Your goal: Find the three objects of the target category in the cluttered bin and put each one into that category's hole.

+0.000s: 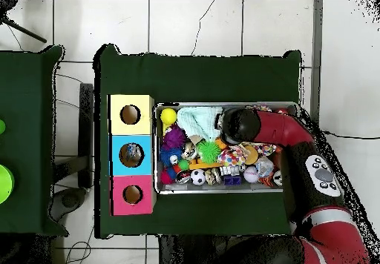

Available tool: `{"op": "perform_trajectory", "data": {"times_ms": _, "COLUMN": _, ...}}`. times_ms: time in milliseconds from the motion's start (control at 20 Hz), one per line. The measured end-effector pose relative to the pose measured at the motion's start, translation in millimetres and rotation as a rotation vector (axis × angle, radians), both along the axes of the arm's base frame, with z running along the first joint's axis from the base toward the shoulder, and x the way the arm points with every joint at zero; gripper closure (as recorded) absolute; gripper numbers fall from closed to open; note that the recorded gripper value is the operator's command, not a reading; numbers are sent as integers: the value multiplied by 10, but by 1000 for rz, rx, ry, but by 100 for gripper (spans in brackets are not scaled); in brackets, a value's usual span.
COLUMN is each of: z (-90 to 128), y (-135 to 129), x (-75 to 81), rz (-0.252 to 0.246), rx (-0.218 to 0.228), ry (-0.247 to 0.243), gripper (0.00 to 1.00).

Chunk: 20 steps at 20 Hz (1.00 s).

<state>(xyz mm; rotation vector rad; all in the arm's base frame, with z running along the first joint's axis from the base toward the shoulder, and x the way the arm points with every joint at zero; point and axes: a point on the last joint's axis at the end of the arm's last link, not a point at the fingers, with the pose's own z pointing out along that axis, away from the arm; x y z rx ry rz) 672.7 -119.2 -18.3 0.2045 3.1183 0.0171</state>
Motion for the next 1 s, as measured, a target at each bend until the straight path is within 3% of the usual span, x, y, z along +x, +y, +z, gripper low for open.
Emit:
{"op": "perform_trajectory", "data": {"times_ms": 800, "z": 34, "y": 120, "x": -56, "rz": 13, "rx": 21, "ry": 7, "gripper": 100}}
{"op": "perform_trajectory", "data": {"times_ms": 1000, "z": 270, "y": 161, "x": -101, "rz": 25, "rx": 15, "ry": 3, "gripper": 100}}
